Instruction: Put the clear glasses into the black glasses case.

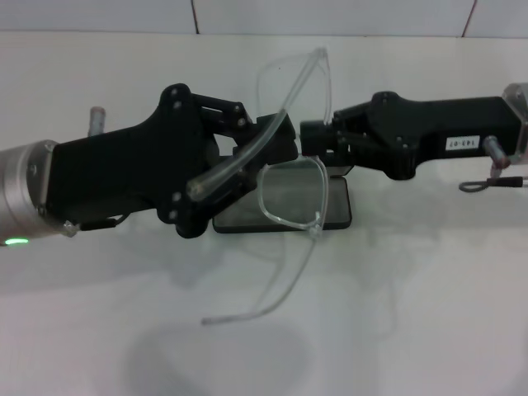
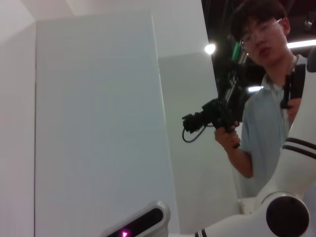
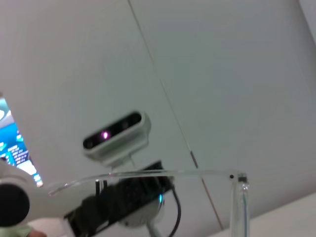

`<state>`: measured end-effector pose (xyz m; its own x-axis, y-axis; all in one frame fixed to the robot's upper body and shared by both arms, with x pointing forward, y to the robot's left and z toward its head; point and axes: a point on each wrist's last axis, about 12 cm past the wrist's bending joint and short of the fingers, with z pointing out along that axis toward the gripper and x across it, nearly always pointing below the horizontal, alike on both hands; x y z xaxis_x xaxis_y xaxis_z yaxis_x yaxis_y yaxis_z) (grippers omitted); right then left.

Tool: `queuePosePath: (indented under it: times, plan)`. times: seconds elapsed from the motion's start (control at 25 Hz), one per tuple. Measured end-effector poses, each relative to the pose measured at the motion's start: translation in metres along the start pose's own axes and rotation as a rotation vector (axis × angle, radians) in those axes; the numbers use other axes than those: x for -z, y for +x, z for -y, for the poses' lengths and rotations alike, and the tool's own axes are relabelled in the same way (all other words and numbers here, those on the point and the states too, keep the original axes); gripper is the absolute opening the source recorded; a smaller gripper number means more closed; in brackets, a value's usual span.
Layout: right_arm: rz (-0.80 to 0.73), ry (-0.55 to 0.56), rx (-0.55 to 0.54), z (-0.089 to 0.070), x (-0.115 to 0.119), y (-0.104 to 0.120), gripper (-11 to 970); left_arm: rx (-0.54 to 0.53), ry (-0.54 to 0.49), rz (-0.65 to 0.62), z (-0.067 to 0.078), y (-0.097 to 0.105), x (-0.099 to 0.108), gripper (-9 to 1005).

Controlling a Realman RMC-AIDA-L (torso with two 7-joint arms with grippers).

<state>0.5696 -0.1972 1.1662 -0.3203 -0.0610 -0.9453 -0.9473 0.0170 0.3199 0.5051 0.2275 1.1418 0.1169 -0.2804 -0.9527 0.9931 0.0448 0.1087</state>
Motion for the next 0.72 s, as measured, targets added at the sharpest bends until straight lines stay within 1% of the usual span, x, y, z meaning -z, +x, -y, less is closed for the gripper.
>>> queuePosePath:
  times: [0.08,0.24,0.36,0.56,0.6,0.72]
  plan:
    - [0.015,-0.002,0.000,0.000,-0.003,-0.002,63,0.004,-0.001,0.014,0.002,0.004,-0.002,96]
    - [0.031,-0.020,0.000,-0.001,-0.009,-0.003,63,0.009,0.001,-0.002,0.002,0.009,-0.005,96]
    - [0.027,-0.019,0.002,0.000,-0.010,-0.003,63,-0.002,-0.005,-0.007,0.003,0.011,-0.004,96]
    - [0.058,-0.050,0.009,-0.006,-0.003,-0.006,63,-0.034,-0.091,0.005,0.002,0.005,0.012,97]
    - [0.061,-0.055,0.008,-0.007,-0.001,-0.006,63,-0.055,-0.133,0.019,0.002,0.001,0.019,97]
    - [0.051,-0.052,0.002,-0.008,0.002,-0.003,63,-0.089,-0.187,0.054,0.002,-0.006,0.028,97]
